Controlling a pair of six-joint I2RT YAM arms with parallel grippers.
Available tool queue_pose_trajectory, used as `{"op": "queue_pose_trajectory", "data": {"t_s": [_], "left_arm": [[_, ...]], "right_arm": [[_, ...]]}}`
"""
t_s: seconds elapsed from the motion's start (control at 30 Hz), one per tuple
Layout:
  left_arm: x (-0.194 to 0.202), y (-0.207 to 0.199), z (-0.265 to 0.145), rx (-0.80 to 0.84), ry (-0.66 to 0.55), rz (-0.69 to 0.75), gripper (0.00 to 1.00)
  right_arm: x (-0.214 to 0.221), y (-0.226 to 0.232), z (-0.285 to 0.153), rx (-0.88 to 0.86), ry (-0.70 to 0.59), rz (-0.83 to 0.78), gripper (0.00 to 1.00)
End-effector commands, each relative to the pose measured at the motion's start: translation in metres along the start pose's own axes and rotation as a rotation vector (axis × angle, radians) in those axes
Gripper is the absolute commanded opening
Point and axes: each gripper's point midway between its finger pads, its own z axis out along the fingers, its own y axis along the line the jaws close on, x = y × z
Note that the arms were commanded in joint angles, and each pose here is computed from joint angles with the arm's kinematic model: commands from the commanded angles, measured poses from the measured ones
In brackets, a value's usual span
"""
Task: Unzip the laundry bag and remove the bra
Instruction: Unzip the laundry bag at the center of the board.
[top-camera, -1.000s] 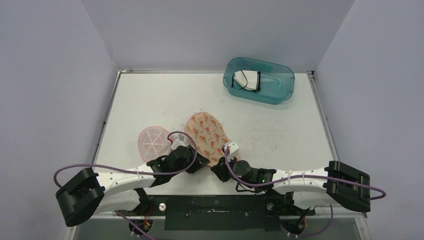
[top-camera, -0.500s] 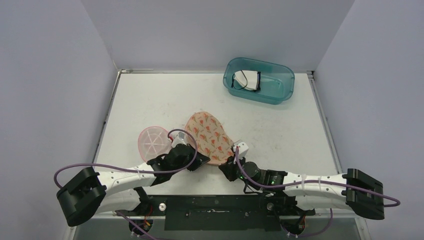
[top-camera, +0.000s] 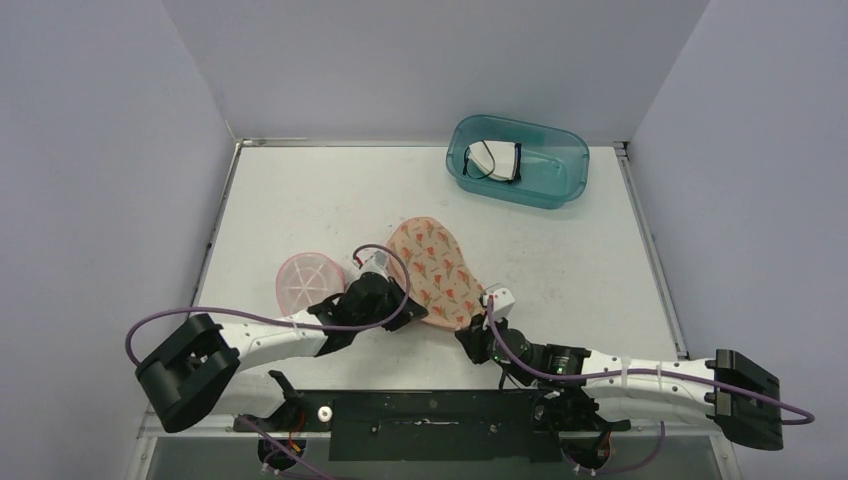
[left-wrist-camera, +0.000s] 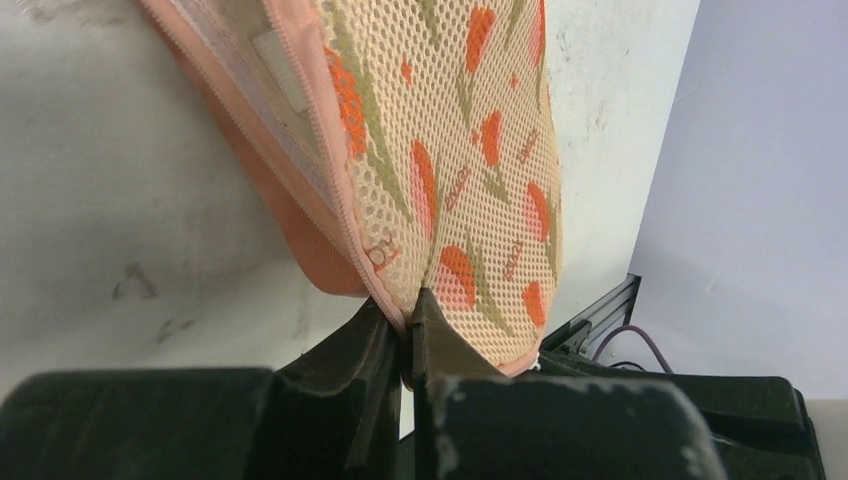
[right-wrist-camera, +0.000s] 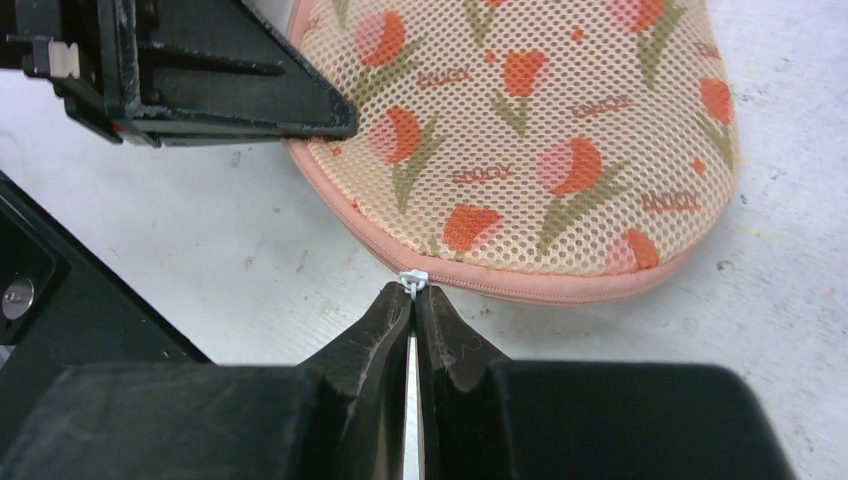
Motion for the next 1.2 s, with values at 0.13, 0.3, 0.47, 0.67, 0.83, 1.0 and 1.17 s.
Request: {"op": "queue_pose_trajectory", "data": {"t_s": [0.13,0.3,0.47,0.67,0.83,1.0,1.17], "left_arm": [[-0.014,-0.051,0.029,0.148,0.048,0.129,0.00],[-0.019,-0.052,0.038,0.140,0.073,0.123,0.19],[-0.008,-0.035,0.015,0.104,0.092,0.068,0.79],[0.018,-0.015,-0.017,0.079,0.100,-0.024,0.89],[0.023,-0.030,-0.024,0.114,0.061,-0.076,0.88],[0.015,-0.041,-0.013,0.155,0.011,-0.134,0.71],[0.014,-0.040,0.002,0.109,0.002,-0.133,0.57]], "right_arm": [[0.002,-0.005,-0.004,0.007,-0.015,0.013,0.05],[0.000,0.000,-0.002,-0.005,-0.019,0.016,0.05],[-0.005,0.013,0.004,-0.041,-0.029,0.021,0.05],[-0.012,0.034,0.017,-0.093,-0.032,-0.003,0.05],[-0.015,0.048,0.029,-0.124,-0.029,-0.021,0.05],[-0.018,0.059,0.033,-0.152,-0.030,-0.021,0.05],[-0.018,0.060,0.030,-0.167,-0.035,-0.005,0.05]]}}
